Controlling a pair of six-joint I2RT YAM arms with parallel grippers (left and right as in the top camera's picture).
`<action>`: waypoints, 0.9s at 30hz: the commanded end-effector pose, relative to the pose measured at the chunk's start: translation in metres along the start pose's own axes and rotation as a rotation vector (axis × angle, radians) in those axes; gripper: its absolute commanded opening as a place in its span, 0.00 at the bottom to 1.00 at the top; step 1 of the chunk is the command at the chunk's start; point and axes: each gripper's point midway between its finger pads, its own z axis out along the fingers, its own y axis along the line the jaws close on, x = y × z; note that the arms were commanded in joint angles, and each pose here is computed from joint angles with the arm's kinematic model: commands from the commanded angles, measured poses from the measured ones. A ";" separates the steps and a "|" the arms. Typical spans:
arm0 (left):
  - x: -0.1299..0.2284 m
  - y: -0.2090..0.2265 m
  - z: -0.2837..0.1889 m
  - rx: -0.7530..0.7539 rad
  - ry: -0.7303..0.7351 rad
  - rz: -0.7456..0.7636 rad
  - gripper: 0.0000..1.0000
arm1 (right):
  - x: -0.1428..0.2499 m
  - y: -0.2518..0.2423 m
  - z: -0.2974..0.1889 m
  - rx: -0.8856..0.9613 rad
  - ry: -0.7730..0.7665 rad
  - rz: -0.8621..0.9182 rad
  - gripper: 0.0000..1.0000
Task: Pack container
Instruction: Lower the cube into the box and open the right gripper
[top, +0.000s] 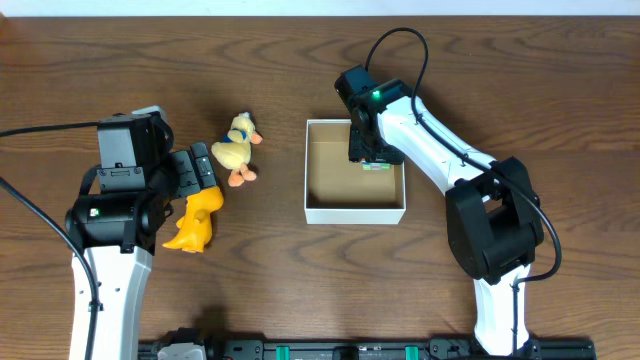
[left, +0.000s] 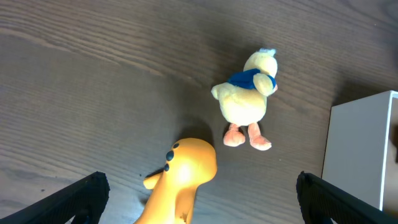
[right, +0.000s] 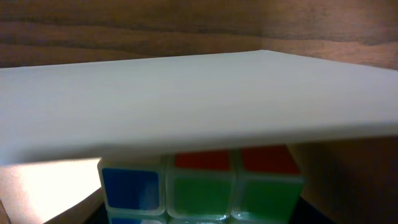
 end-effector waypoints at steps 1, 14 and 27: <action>-0.007 0.000 -0.005 -0.006 -0.020 0.010 0.98 | 0.002 -0.002 0.005 0.017 0.004 0.003 0.47; -0.007 0.000 -0.005 -0.007 -0.020 0.010 0.98 | 0.001 -0.002 0.005 0.019 -0.001 -0.012 0.87; -0.007 0.000 -0.005 -0.007 -0.020 0.010 0.98 | -0.028 0.010 -0.056 -0.039 -0.127 -0.100 0.76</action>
